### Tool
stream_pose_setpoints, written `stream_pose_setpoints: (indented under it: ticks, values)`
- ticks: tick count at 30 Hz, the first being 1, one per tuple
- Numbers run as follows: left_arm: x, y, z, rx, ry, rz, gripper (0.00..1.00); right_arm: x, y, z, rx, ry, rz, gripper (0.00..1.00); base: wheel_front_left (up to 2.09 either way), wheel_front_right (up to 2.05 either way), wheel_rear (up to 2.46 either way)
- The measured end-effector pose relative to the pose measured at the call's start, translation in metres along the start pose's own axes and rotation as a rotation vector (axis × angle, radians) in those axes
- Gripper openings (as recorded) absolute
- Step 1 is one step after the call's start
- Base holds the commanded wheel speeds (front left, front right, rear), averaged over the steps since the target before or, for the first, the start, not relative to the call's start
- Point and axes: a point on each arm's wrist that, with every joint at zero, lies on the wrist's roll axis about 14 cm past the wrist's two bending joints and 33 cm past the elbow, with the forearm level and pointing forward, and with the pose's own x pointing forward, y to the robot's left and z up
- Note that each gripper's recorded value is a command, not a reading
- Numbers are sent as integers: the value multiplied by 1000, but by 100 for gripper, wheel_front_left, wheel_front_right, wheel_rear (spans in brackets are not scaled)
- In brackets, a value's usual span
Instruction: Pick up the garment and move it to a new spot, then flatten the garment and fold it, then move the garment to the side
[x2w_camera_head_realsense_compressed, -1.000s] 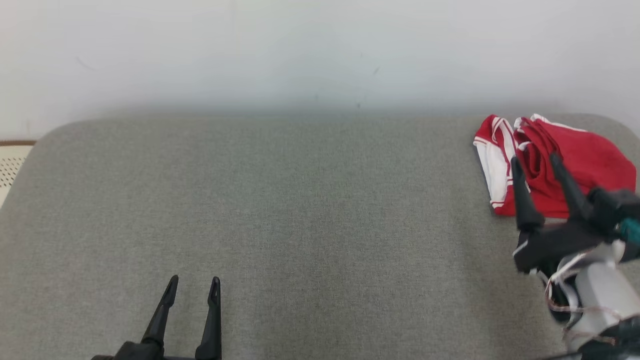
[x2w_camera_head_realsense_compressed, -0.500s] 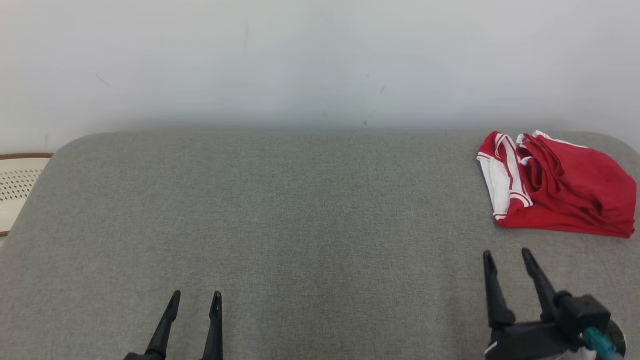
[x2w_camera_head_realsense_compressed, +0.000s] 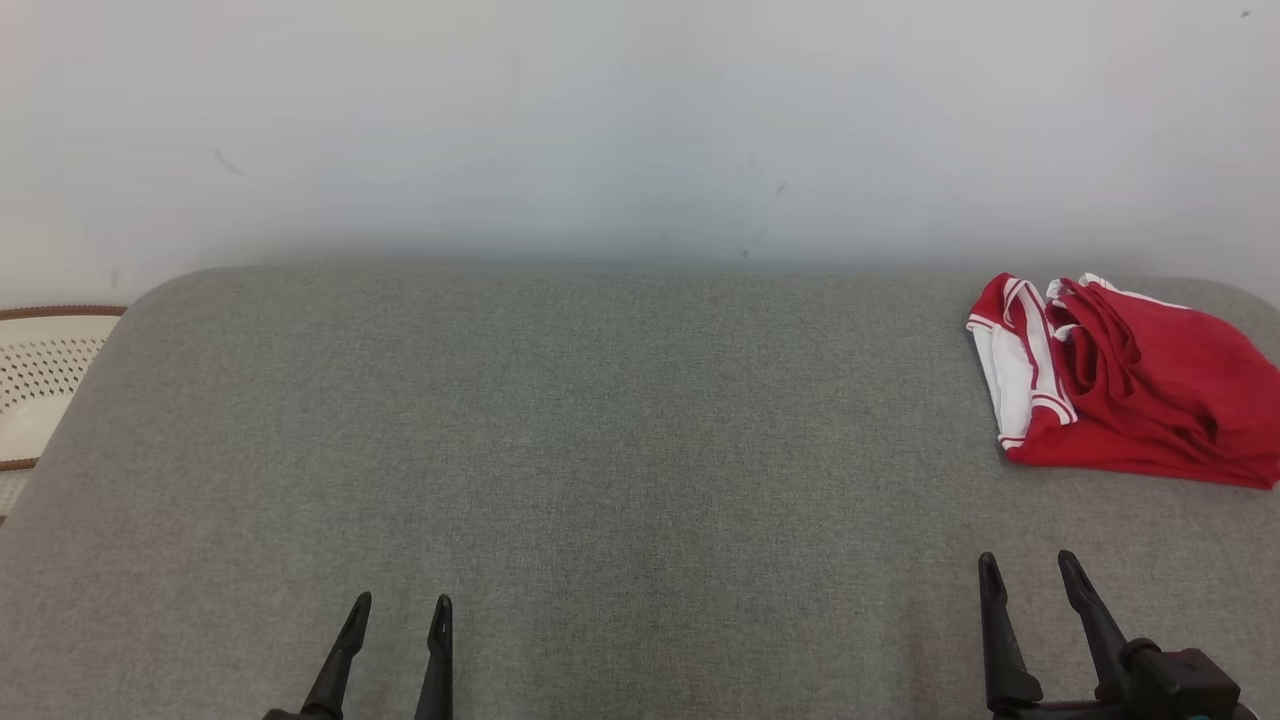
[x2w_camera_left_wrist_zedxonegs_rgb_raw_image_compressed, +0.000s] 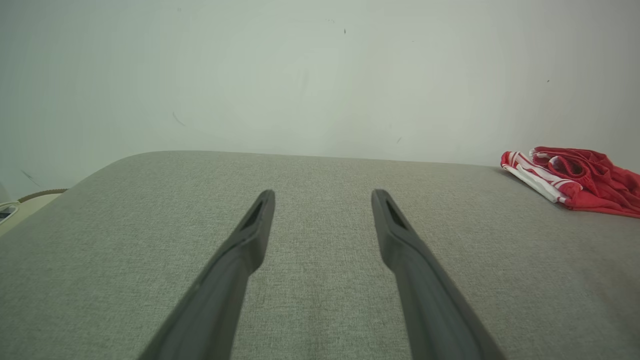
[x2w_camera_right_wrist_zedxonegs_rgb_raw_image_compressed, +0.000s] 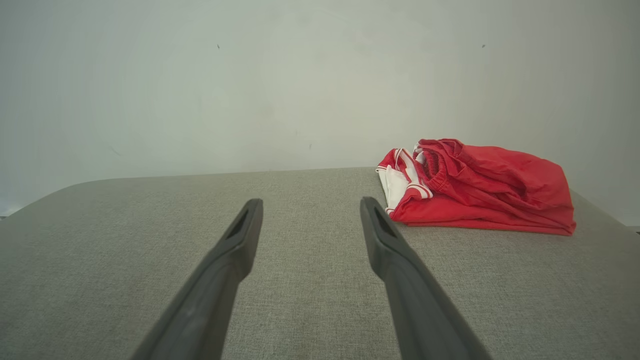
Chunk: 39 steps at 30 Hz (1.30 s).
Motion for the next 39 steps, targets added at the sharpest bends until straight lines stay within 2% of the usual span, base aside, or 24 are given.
stream_pose_setpoints:
  ticks: [11,39]
  values:
    - [-1,-1,-5,11,22,-9,100,-1,-12,1,-20,19,-37,100,0,0,0]
    - [1,1,-6,-19,23,6,100,-6,-12,-4,6,33,-47,100,0,0,0]
